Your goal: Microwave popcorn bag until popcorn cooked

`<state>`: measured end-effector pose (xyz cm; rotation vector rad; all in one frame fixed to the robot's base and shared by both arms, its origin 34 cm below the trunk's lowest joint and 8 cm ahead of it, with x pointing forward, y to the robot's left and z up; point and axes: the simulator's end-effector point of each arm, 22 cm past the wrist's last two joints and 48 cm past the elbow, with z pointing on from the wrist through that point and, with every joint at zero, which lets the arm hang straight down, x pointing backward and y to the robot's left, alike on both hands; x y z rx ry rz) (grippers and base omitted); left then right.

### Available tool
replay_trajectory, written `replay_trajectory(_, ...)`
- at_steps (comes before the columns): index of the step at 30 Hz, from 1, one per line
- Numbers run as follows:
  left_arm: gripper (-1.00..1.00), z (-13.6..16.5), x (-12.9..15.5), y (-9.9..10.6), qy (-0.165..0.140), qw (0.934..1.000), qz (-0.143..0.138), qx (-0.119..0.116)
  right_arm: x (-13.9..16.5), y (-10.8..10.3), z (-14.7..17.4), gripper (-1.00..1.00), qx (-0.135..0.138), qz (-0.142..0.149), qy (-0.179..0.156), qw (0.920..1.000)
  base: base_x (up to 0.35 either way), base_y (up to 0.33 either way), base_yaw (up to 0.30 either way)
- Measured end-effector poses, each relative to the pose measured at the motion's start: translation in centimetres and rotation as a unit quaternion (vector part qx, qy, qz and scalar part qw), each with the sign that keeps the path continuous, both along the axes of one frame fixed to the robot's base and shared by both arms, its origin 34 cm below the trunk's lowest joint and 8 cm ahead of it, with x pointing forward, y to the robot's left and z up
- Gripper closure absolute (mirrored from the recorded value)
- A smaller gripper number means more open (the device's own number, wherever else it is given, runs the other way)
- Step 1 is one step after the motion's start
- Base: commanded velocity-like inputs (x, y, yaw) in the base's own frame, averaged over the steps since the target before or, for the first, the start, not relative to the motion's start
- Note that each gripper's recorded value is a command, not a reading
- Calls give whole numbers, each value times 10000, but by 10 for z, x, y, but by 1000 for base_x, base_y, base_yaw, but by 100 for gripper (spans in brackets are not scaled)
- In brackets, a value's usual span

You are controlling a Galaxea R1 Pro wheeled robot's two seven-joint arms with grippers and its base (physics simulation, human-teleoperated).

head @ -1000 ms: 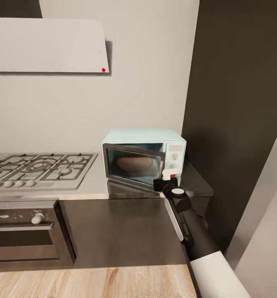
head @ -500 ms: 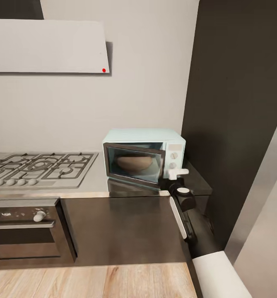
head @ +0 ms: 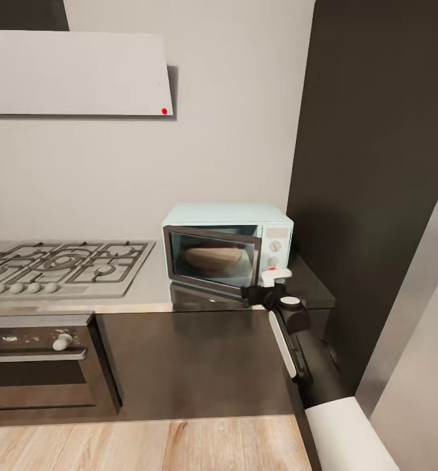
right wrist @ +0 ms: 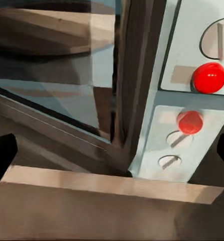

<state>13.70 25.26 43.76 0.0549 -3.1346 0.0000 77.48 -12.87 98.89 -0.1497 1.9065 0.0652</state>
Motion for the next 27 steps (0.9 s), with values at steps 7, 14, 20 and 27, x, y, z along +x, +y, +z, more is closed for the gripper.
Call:
replay_trajectory(7,-100,0,0,0,1,10000,0,4,4,-41,-12,-100,-285,-12,77,9996,0,0,0)
replay_trajectory(14,-100,0,0,0,0,10000,0,-3,9,-99,-11,-100,-328,-503,25,9982,0,0,0)
replay_trajectory(20,-100,0,0,-1,7,10000,-9,-11,9,-121,-8,-100,-182,-757,-5,9970,112,0,0)
replay_trajectory(27,-100,0,-1,0,11,10000,-13,-3,9,-118,-9,-100,-157,-735,6,9972,312,0,0)
